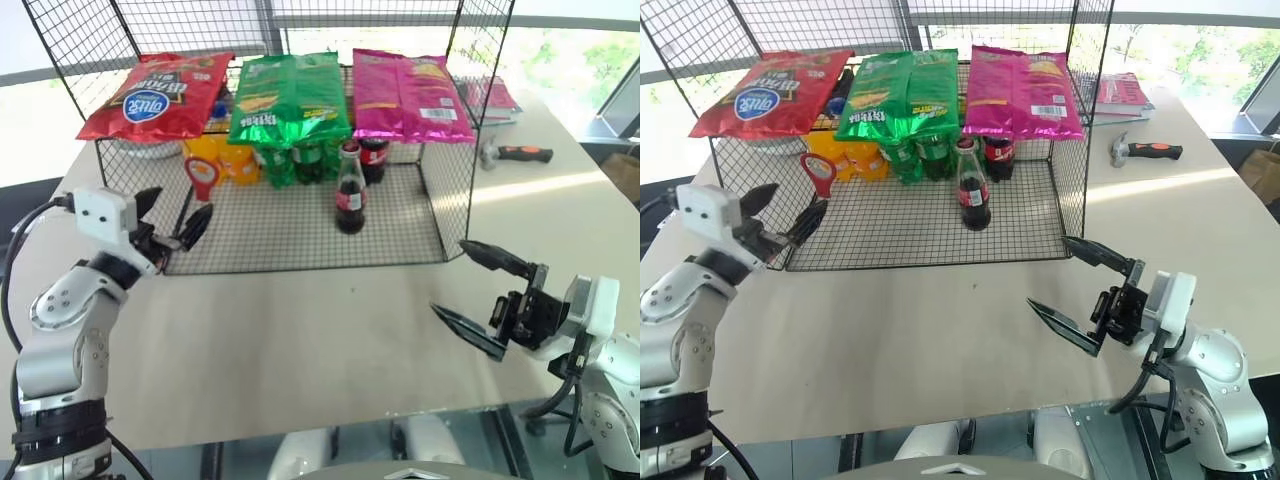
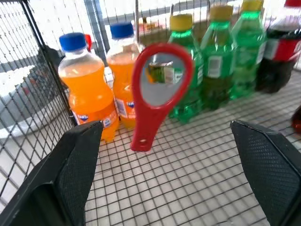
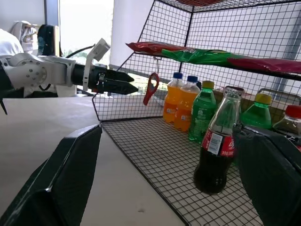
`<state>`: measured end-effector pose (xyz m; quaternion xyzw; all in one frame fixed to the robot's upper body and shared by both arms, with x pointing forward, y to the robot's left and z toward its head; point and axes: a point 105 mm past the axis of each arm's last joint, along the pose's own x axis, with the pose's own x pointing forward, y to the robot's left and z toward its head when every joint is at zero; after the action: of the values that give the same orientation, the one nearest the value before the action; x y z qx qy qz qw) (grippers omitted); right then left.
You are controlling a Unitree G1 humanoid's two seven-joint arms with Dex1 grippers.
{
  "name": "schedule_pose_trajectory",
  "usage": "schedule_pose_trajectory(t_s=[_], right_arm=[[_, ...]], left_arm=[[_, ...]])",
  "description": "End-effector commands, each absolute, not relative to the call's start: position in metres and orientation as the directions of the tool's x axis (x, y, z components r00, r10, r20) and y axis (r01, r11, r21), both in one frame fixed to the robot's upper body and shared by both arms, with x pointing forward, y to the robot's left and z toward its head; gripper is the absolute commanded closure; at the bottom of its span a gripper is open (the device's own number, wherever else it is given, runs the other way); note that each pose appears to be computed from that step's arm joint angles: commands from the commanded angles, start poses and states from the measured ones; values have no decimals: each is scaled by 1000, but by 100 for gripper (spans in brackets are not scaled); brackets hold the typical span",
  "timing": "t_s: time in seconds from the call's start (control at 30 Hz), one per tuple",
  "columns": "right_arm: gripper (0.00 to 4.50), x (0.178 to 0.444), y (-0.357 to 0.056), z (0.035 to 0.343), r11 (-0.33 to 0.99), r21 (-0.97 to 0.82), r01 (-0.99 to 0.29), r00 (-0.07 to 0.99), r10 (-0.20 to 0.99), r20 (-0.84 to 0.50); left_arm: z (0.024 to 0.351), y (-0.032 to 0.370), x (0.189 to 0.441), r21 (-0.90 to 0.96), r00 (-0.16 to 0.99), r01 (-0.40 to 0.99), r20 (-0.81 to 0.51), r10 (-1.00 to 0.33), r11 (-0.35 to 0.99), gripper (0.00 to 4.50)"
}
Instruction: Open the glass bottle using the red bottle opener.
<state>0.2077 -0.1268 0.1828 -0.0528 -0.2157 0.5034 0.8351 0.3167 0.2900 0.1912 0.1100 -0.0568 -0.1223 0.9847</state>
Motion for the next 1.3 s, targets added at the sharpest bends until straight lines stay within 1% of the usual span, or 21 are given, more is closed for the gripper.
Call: schedule_pose_trajectory(t_s=[0.03,0.1,0.2,0.27,0.3,0.33,0.37,0.43,0.5,0.67,0.83,0.9,1.0,1.07,1.23,1.27,1.3], right_arm=[[0,206,-131,187,515,-334,-789,417,849,324],[0,206,-132,186,522,-334,-785,424,846,324],[0,205,-133,185,531,-333,-779,435,841,322],[0,205,-133,184,537,-331,-776,444,837,320],[0,205,-134,184,541,-330,-774,448,835,320],[0,205,-134,184,545,-329,-772,451,833,321],[0,205,-134,184,548,-328,-770,454,831,321],[0,206,-133,185,550,-327,-769,456,830,322],[0,206,-132,185,550,-326,-769,457,829,322],[0,208,-132,185,551,-324,-769,460,829,319],[0,211,-131,185,553,-291,-781,472,827,304],[0,210,-130,182,544,-285,-789,474,835,280],[0,216,-132,174,585,-276,-762,534,810,242],[0,218,-131,171,590,-284,-756,546,807,224],[0,222,-125,156,539,-299,-788,539,837,89],[0,224,-125,153,541,-306,-783,550,833,66],[0,223,-125,150,519,-262,-814,528,848,41]], left_arm=[[202,298,330,298,970,205,68,-235,932,2],[204,299,339,308,969,211,61,-240,928,2],[206,291,350,310,953,269,53,-299,912,66],[207,282,355,307,935,320,52,-351,896,144],[207,280,356,305,930,331,55,-364,893,165],[207,280,357,302,928,335,61,-368,893,216],[208,281,358,301,926,336,67,-371,893,251],[208,281,358,302,921,346,73,-383,888,343],[209,280,358,305,917,353,75,-392,885,445],[210,279,357,302,911,360,91,-403,883,445],[211,277,342,278,888,398,123,-443,874,445],[215,277,334,240,875,418,154,-459,876,445],[218,275,324,183,848,476,165,-505,860,445],[217,273,320,163,836,503,157,-526,849,445],[222,270,319,139,820,526,180,-544,839,445],[224,268,318,109,814,538,191,-549,836,445],[224,267,315,56,806,558,202,-557,828,445]])
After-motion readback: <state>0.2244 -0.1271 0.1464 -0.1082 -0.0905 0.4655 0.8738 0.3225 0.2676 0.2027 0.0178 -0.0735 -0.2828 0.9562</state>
